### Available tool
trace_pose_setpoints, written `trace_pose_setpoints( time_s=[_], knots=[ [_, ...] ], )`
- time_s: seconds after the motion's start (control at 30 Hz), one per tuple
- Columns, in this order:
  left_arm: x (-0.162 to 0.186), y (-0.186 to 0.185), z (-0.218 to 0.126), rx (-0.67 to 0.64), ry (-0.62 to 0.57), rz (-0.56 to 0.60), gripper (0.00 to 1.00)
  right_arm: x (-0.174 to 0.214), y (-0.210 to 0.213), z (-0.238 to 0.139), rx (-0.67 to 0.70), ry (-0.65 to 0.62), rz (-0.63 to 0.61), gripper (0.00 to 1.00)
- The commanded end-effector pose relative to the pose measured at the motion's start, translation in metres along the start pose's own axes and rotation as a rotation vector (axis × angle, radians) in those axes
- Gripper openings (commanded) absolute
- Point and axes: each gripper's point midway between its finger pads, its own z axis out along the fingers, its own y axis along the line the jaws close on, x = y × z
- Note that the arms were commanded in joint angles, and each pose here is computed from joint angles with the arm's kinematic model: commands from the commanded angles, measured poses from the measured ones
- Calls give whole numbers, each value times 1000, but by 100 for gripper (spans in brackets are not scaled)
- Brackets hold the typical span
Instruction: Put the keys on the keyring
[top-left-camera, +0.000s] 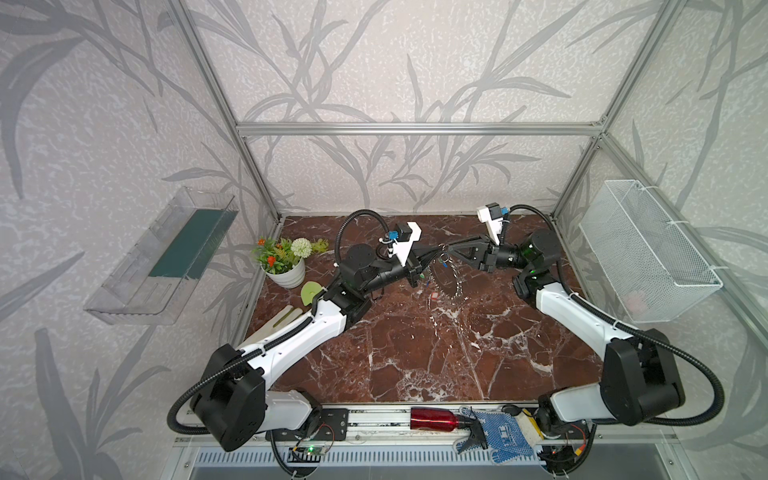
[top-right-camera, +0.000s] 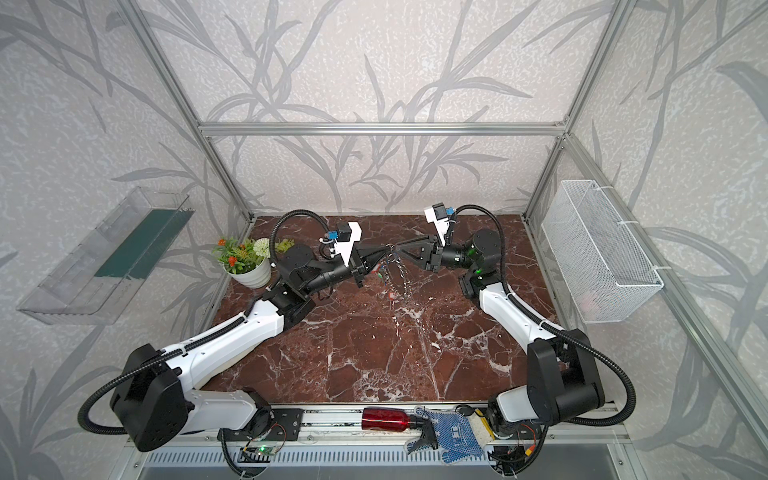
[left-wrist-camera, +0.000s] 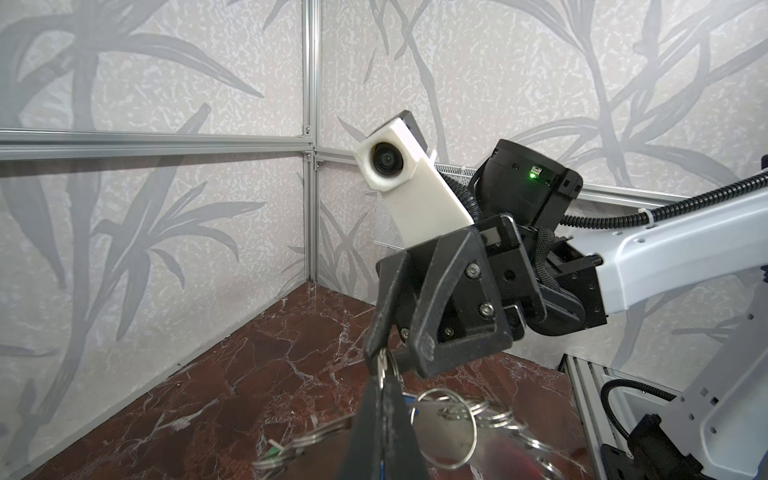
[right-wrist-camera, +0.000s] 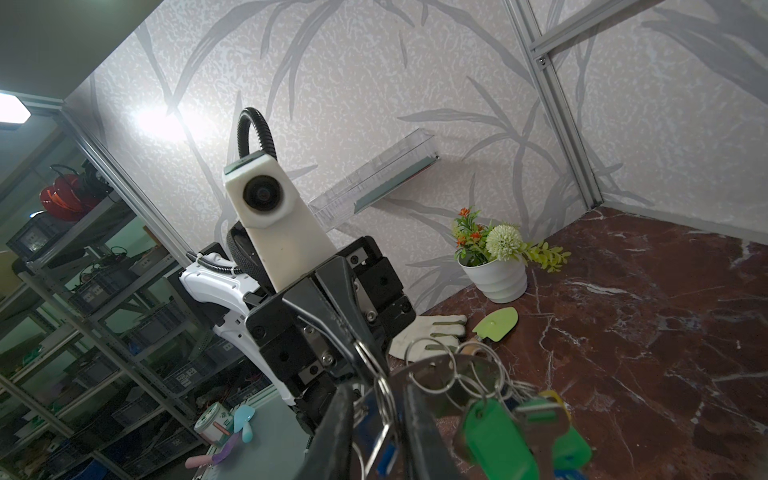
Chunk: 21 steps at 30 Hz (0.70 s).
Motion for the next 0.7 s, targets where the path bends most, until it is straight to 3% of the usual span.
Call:
trace_pose_setpoints(
  time_s=[0.0, 0.1, 0.2, 0.67],
  knots=[
    [-29, -5, -1, 5, -97, 37, 0, 1, 2, -2, -12, -1, -26, 15],
    [-32, -6, -3, 1, -105, 36, 0, 1, -2, -4, 0, -8, -20, 4],
    [-41, -9, -5, 7, -128, 34, 0, 2, -5, -4, 9, -11, -12, 0],
    [-79, -30, -13, 21, -239, 121, 0, 18, -18, 3, -5, 39, 74, 1]
  ],
)
